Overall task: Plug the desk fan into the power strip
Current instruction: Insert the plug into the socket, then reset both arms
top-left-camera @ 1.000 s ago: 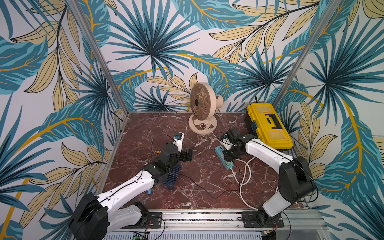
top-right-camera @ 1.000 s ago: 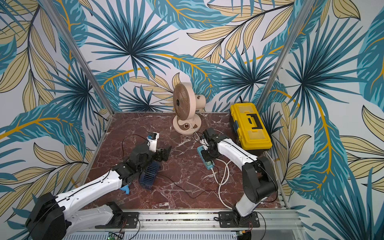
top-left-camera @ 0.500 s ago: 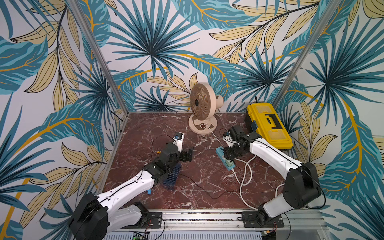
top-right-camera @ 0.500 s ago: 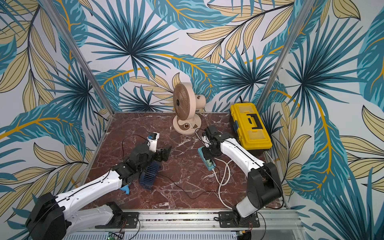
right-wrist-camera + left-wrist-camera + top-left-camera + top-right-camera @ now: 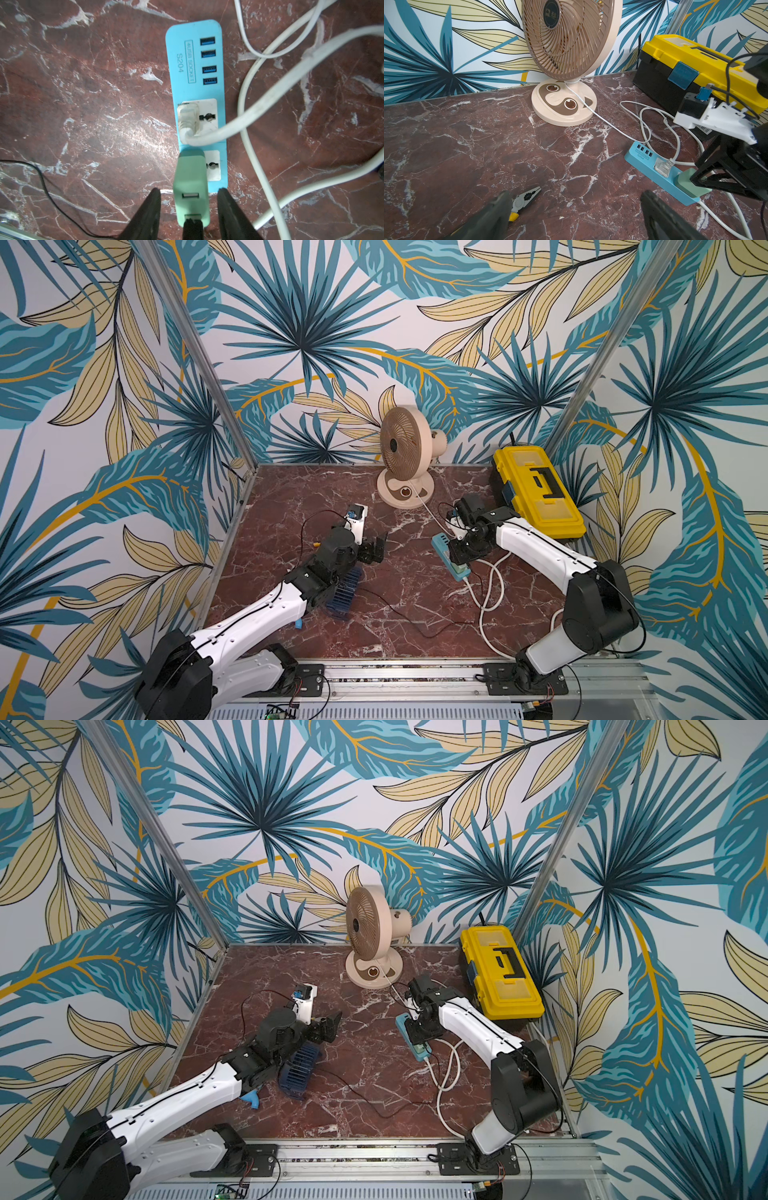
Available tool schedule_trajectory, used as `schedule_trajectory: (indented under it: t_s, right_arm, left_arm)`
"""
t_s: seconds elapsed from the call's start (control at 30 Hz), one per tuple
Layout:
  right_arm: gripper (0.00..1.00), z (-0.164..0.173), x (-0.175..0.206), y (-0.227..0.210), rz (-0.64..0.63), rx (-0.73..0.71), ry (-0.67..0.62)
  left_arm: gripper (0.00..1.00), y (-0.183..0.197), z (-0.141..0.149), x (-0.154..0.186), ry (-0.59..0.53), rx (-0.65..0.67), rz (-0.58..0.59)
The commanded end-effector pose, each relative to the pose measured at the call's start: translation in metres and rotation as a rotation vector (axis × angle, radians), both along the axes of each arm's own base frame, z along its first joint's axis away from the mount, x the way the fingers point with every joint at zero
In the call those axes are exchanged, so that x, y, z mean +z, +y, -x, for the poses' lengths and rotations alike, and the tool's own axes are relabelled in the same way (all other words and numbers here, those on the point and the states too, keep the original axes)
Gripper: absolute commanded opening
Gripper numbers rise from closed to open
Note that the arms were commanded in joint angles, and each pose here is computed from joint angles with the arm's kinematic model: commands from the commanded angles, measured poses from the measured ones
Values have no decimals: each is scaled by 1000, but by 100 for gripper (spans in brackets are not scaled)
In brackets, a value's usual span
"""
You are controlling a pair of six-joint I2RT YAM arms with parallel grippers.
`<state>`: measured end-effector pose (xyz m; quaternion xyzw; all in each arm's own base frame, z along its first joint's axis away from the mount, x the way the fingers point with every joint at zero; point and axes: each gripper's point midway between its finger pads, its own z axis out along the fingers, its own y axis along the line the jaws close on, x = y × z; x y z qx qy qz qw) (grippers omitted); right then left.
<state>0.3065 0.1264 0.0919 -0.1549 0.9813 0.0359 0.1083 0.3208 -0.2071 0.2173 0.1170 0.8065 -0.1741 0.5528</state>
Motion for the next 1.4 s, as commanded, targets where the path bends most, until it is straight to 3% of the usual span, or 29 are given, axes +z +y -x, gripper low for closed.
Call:
schedule_trajectory:
  t_s: [0.0,0.3,0.8,1.1,1.37]
  right_arm:
    - [42,10,-13,-4,27,-3,55]
    - [39,7,-13,-2,29,-8,51]
    - [66,2,70,0,-84,-80,-162]
    - [99,29,141,-1,-252,-101,-366]
    - [99,74,187,0,-455,-68,-531]
  left_arm:
    - [100,4,2,2,-20,6,0]
    - [100,3,2,1,-19,1,-1]
    - [100,-2,13,17,-58,-44,24]
    - [100,-4,40,54,-147,-87,59]
    - [100,8,70,95,-205,-128,154]
